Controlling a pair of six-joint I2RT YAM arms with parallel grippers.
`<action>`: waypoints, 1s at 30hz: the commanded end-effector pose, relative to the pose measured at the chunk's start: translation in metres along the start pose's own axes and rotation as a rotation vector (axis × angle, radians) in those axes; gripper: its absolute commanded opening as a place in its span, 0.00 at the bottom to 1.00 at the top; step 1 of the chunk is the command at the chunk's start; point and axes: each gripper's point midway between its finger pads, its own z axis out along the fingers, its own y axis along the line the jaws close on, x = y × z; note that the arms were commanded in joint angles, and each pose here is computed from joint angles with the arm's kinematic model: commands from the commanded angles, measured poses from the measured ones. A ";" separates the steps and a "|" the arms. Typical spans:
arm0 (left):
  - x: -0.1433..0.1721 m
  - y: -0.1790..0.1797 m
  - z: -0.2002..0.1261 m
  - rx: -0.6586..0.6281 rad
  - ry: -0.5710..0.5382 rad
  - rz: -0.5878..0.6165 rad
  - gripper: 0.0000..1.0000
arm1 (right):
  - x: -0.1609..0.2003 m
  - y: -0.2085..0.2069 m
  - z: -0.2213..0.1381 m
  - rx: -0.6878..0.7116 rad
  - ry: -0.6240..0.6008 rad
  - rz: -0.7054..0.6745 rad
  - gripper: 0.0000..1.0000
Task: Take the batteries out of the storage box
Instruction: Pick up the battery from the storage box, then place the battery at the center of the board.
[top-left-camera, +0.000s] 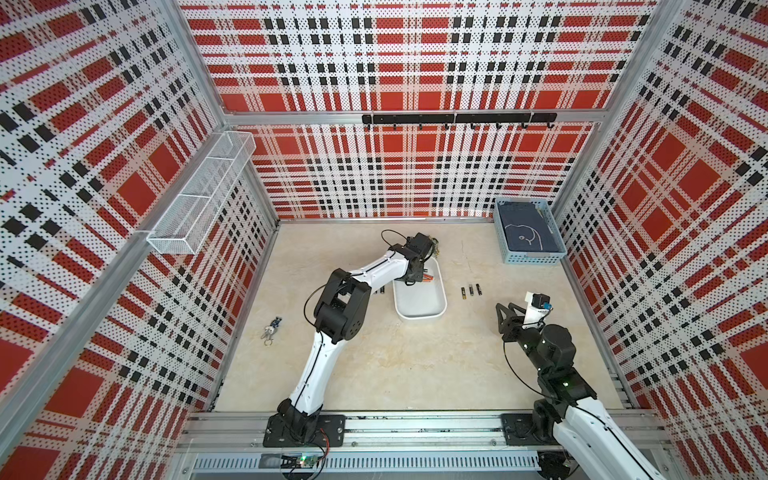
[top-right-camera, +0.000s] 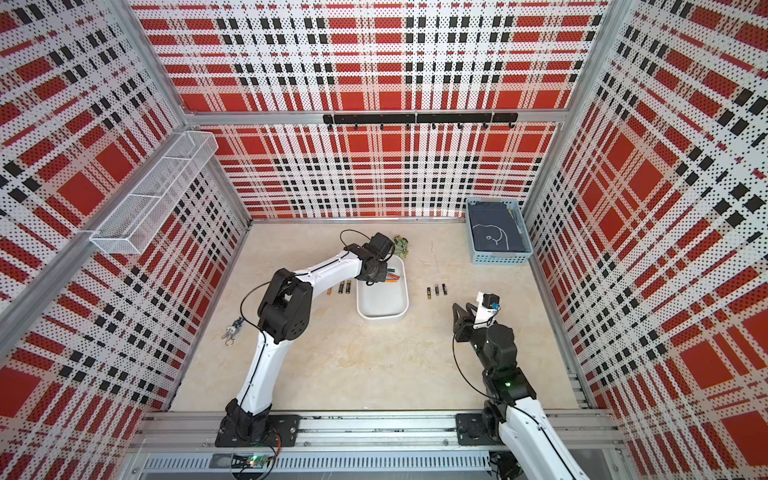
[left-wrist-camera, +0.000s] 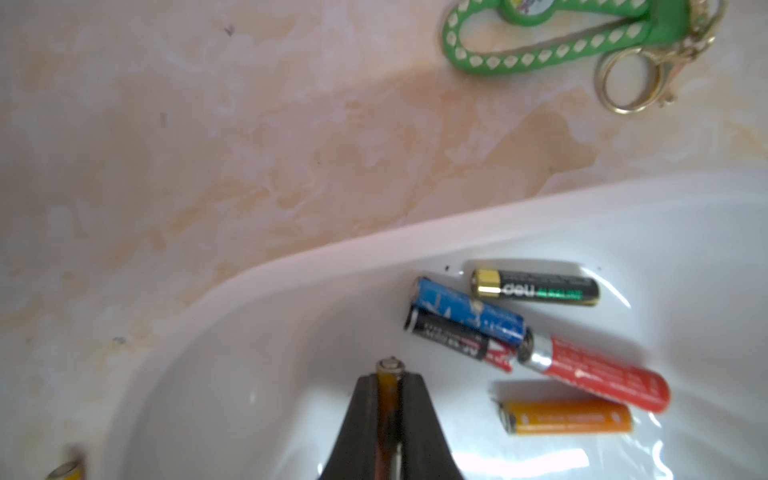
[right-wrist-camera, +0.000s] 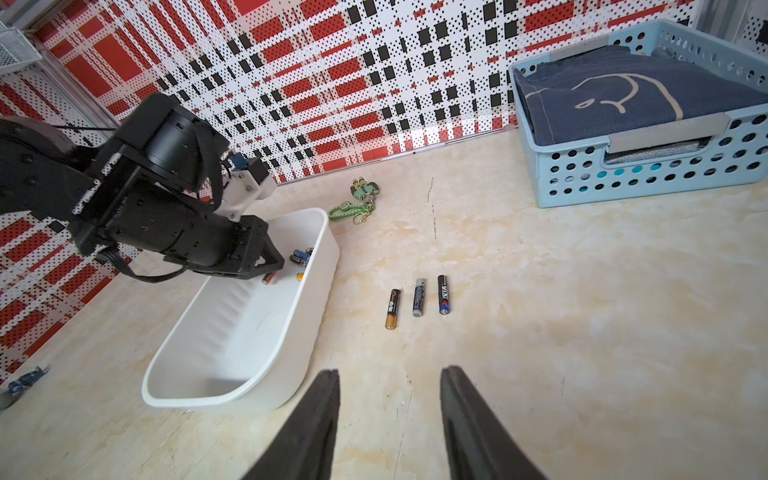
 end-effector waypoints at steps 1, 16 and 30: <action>-0.042 0.017 -0.063 0.018 -0.131 -0.052 0.00 | 0.002 -0.001 0.000 0.006 0.002 0.004 0.47; 0.071 0.129 -0.089 -0.096 -0.034 -0.148 0.00 | 0.002 -0.001 0.000 0.004 -0.001 0.002 0.47; 0.110 0.106 -0.061 -0.001 0.009 -0.183 0.00 | 0.005 -0.001 0.002 0.006 0.011 0.000 0.46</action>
